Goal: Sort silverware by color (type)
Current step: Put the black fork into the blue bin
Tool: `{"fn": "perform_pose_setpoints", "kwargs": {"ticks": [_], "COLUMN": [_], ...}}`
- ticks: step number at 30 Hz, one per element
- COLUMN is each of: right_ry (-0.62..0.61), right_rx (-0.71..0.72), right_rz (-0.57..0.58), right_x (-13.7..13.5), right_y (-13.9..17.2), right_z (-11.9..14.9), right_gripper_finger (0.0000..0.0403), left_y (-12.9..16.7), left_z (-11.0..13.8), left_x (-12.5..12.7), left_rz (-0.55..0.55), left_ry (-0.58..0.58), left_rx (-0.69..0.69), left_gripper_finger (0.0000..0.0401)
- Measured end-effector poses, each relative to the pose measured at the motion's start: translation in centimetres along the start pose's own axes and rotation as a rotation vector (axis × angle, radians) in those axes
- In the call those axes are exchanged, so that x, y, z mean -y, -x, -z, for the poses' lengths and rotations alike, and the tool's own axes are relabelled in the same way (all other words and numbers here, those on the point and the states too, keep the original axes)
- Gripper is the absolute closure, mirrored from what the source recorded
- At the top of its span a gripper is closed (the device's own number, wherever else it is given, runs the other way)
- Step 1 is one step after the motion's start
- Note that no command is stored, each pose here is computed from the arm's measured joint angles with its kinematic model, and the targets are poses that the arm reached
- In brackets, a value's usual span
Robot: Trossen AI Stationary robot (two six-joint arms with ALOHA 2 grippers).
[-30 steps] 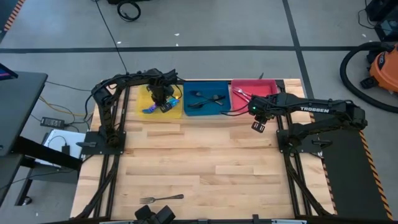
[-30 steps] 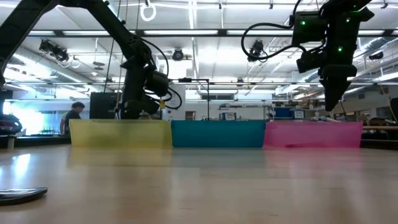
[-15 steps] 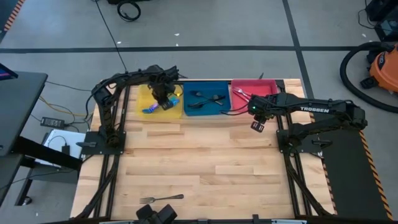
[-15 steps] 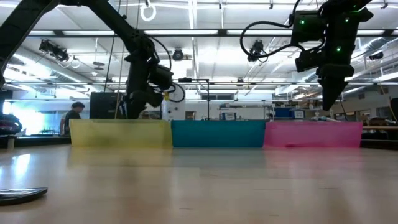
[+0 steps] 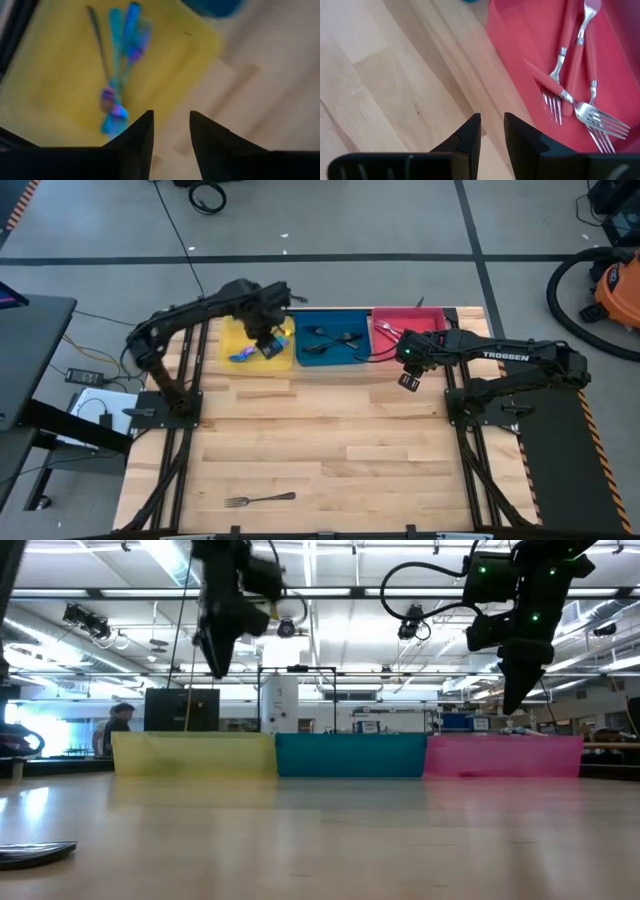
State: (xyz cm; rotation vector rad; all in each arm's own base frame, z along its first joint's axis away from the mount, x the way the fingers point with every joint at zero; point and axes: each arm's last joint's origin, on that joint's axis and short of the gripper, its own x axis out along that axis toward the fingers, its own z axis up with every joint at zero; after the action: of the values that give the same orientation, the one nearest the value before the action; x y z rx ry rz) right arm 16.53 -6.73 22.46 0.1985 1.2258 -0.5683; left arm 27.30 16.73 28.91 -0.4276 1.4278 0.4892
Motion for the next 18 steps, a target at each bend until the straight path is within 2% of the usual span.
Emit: {"fn": "perform_pose_setpoints", "kwargs": {"ticks": [5, 9, 13, 18], "right_ry": [-0.004, -0.011, -0.014, -0.018], "right_rx": [0.02, 0.025, 0.035, 0.052], "right_rz": [-0.004, -0.005, -0.007, -0.012], "right_x": [0.0, 0.0, 0.0, -0.1], "right_y": [0.0, 0.0, 0.0, 0.0], "right_z": [-0.2, -0.2, -0.3, -0.5], "right_gripper_finger": [0.031, 0.031, 0.031, 0.031], "left_y": [2.4, 2.7, 1.6, -1.7], "left_z": [3.5, 6.2, 9.1, 12.4], "left_x": [4.7, 8.9, 12.9, 17.3], "left_rz": [0.032, 0.058, 0.059, 0.095], "left_ry": [-0.001, -0.075, -0.126, -0.178], "left_rx": [0.068, 0.067, 0.039, 0.052], "left_gripper_finger": [0.0276, 0.0276, 0.0276, 0.0276]}}
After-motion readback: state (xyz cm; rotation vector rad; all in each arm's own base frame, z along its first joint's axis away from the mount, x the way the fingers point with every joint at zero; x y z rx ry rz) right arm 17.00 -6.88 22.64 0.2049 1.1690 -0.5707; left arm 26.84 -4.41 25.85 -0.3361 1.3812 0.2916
